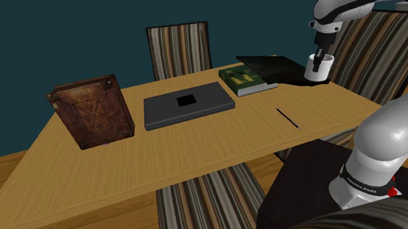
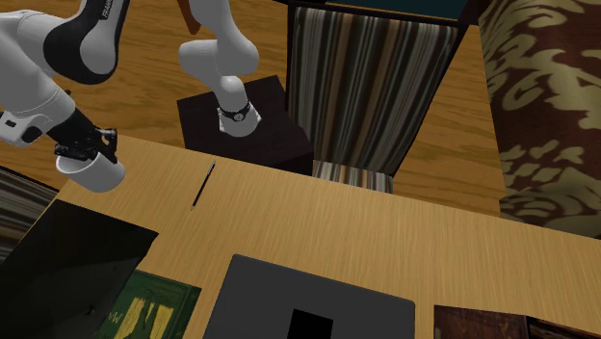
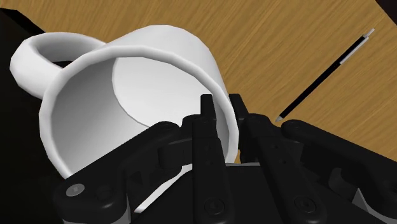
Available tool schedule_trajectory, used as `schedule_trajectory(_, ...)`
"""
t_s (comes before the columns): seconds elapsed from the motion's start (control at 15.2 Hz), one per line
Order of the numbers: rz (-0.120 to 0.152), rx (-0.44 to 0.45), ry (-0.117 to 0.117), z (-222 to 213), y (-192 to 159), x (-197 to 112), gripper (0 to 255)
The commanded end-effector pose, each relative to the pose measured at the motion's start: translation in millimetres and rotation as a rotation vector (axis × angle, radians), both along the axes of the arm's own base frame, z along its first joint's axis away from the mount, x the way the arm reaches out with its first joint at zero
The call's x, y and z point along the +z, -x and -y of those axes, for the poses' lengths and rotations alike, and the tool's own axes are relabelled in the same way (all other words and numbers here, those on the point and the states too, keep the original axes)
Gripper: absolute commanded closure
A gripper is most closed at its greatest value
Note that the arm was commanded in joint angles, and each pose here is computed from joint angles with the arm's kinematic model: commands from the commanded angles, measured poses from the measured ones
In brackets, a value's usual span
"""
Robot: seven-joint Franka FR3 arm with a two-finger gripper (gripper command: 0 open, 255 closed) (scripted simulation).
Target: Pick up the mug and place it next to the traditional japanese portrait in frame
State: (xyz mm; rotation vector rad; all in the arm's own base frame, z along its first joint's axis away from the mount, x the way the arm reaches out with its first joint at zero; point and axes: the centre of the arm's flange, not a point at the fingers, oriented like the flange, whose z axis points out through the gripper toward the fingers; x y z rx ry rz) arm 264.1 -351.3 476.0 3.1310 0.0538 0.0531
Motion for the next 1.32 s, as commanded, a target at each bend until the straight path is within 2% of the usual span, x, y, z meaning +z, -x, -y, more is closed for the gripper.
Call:
schedule_trajectory(0.0, 0.001, 0.000, 0.001, -0.4, -1.0, -9.8, 255)
schedule_trajectory(1.25, 0.001, 0.000, 0.001, -0.4, -1.0, -110.1, 255)
